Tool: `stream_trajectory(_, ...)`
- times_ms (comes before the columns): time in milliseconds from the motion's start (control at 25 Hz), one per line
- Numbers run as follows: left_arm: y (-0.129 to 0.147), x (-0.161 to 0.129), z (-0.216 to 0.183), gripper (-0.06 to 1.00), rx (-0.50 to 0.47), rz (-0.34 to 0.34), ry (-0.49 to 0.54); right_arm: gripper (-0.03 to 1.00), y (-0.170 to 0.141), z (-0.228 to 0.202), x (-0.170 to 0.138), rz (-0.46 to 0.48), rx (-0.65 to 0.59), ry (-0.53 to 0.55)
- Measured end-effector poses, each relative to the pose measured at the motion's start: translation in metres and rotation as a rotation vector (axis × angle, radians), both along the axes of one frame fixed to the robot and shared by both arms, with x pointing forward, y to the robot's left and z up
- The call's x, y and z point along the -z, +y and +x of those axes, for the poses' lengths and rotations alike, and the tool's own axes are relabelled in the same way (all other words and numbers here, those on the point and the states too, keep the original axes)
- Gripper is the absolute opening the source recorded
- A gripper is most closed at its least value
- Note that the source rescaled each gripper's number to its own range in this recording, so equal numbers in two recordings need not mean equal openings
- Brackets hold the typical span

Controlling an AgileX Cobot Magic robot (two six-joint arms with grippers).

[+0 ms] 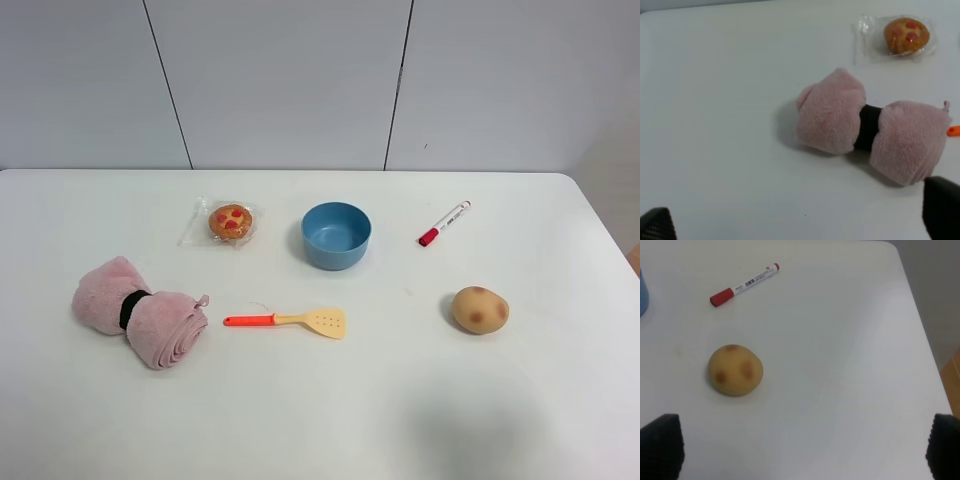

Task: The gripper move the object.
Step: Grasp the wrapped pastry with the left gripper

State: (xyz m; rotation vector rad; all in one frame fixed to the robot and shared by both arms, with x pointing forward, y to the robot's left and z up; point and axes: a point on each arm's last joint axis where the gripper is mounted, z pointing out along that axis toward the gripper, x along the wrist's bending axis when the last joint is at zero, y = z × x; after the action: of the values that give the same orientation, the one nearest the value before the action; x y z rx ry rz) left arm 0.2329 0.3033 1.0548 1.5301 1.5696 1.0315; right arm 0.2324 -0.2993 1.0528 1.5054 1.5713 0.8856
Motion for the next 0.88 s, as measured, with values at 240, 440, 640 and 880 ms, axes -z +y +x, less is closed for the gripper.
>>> stream_trajectory(240,0.0,0.0,0.0,1.0,0.0,0.0,0.0,1.0,0.0,0.0,0.0,0.0,0.0,0.0)
stream_trajectory(440,0.0,0.0,0.0,1.0,0.0,0.0,0.0,1.0,0.0,0.0,0.0,0.0,0.0,0.0)
stream_trajectory(640,0.0,0.0,0.0,1.0,0.0,0.0,0.0,1.0,0.0,0.0,0.0,0.0,0.0,0.0)
stream_trajectory(880,0.0,0.0,0.0,1.0,0.0,0.001,0.0,1.0,0.0,0.0,0.0,0.0,0.0,0.0)
